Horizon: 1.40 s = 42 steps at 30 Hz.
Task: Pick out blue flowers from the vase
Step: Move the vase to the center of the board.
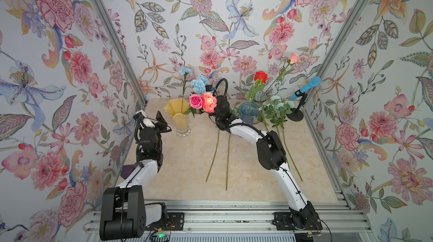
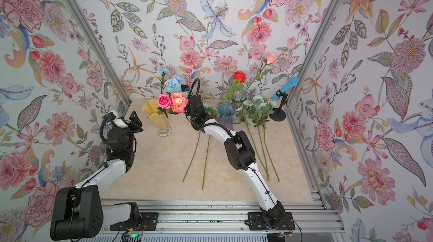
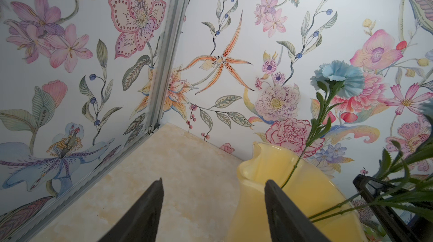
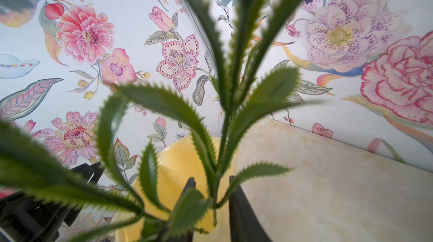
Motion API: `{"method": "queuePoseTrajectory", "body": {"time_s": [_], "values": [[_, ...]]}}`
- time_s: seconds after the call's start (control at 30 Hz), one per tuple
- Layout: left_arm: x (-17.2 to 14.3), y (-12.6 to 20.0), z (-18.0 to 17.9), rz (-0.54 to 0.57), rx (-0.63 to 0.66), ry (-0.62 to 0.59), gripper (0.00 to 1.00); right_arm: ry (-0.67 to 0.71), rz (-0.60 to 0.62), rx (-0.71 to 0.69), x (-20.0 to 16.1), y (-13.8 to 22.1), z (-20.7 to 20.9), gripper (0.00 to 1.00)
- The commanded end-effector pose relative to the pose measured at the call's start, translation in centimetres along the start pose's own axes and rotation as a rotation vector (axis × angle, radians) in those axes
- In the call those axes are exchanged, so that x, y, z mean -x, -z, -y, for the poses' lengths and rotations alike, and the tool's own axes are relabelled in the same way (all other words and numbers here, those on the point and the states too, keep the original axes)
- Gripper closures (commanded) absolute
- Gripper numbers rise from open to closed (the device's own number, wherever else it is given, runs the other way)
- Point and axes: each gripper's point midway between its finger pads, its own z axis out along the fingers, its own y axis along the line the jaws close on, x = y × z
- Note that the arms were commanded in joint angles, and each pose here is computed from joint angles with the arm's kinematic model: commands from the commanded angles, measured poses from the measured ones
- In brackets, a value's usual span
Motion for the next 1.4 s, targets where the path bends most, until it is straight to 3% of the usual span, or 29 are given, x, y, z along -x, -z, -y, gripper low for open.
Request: {"method": "queuePoseTrajectory", "body": {"time_s": [0.0,0.33,0.63,1.0,1.13,1.37], "values": [[0.7,-1.3,0.5,-0.007,-0.024,0.006,0.29,0.003,-0.009,0.004,-0.6,-0.3,0.1,0.74],[-0.5,-7.7,0.9,-0.245,-0.029,-0.05,0.27,0.033,-0.033,-0.08,0.6,2.9,-1.5,0.54],[-4.0,-9.6,1.3,-0.41,-0.06,-0.064,0.27,0.043,-0.061,-0.113,1.7,5.6,-2.8,0.42],[-4.8,-10.2,2.4,-0.52,-0.107,-0.095,0.29,0.08,-0.088,-0.106,4.3,8.0,-5.9,0.38],[-4.6,-11.9,3.5,-0.552,-0.156,-0.136,0.29,0.083,-0.108,-0.088,4.6,8.9,-6.8,0.38],[-6.2,-13.8,3.9,-0.693,-0.195,-0.218,0.35,0.016,-0.143,0.0,4.7,10.9,-7.8,0.38]]}}
